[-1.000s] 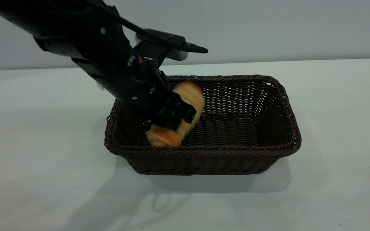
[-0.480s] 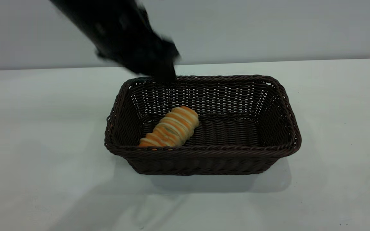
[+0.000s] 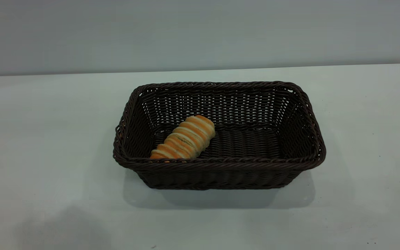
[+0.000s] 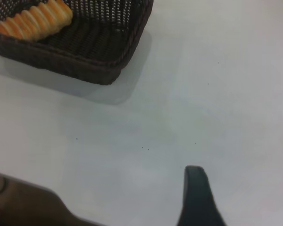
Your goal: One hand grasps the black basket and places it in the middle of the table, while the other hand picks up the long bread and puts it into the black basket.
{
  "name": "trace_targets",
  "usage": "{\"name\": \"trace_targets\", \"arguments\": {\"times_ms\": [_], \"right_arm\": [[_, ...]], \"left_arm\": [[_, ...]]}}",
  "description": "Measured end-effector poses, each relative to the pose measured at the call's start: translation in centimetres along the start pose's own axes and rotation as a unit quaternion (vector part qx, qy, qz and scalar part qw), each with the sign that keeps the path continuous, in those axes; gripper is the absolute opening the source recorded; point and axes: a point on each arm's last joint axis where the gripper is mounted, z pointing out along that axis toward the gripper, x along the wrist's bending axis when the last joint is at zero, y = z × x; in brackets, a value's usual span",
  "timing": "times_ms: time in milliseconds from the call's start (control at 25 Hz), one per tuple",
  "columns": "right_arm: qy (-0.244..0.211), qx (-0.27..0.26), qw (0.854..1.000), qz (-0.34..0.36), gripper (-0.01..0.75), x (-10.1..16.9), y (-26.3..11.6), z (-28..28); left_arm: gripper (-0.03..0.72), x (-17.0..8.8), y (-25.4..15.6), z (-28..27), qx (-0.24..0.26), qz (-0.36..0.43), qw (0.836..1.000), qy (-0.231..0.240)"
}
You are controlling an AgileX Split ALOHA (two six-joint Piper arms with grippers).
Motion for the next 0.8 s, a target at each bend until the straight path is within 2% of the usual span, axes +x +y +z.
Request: {"name": "trace_targets", "arguments": {"times_ms": [200, 520, 680, 800], "right_arm": [[0.0, 0.0, 1.0, 0.0, 0.507, 0.0, 0.0, 0.0], [0.0, 0.0, 1.0, 0.0, 0.507, 0.0, 0.0, 0.0], [0.0, 0.0, 1.0, 0.0, 0.507, 0.0, 0.0, 0.0], [0.0, 0.0, 1.0, 0.0, 0.507, 0.0, 0.0, 0.0]], "left_arm": [[0.584, -0.4, -5.5, -3.1, 0.069, -0.027, 0.997, -0.002], [0.584, -2.5, -15.8, -1.5, 0.085, -0.074, 0.994, -0.009], [0.584, -3.5, -19.3, -0.6, 0.068, -0.101, 0.992, -0.019], [0.584, -3.7, -20.2, -1.1, 0.022, -0.121, 0.992, -0.021]]}}
